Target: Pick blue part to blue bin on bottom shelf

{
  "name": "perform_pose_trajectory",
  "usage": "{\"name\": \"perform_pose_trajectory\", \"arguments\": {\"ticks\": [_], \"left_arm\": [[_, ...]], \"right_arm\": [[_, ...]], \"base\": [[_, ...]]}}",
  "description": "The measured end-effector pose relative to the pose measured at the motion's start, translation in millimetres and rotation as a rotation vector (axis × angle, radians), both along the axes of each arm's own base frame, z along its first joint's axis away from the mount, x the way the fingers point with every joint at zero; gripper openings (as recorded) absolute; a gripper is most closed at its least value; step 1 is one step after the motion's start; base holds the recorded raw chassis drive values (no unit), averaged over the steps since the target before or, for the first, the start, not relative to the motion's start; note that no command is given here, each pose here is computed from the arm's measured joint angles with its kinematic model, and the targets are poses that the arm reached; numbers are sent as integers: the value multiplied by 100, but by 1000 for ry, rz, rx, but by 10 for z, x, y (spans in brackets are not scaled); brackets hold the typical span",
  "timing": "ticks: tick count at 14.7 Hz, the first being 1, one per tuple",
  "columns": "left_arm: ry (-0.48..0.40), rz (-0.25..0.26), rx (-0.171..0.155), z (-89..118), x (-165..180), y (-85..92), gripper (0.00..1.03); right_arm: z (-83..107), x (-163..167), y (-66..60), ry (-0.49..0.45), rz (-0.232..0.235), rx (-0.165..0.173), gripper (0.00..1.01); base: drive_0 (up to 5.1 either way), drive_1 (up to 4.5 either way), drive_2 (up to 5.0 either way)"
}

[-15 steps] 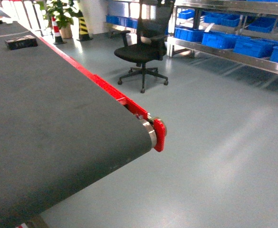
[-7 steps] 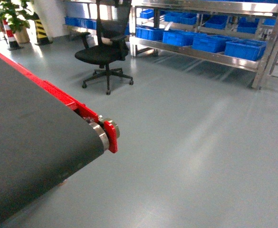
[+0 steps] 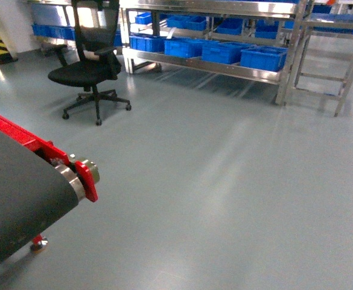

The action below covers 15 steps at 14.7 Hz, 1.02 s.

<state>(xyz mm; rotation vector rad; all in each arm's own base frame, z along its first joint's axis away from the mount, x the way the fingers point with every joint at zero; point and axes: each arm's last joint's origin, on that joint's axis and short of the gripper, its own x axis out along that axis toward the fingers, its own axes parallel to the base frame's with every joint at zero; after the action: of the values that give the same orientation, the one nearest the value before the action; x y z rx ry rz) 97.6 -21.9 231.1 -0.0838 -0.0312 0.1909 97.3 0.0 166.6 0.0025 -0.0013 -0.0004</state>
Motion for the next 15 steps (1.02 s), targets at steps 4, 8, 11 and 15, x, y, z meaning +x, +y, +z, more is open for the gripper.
{"name": "perform_pose_trajectory", "arguments": {"ticks": [4,8,11,15], "left_arm": [[0,0,0,0,0,0,43],[0,0,0,0,0,0,43],[0,0,0,0,0,0,43],[0,-1,0,0,0,0,43]], "right_arm": [[0,0,0,0,0,0,98],[0,0,0,0,0,0,98],[0,0,0,0,0,0,98],[0,0,0,0,0,0,98]], "base": [[-158,-158,-158],[-154,-154,-154],[-154,-154,-154],[-162,-162,-162]]}}
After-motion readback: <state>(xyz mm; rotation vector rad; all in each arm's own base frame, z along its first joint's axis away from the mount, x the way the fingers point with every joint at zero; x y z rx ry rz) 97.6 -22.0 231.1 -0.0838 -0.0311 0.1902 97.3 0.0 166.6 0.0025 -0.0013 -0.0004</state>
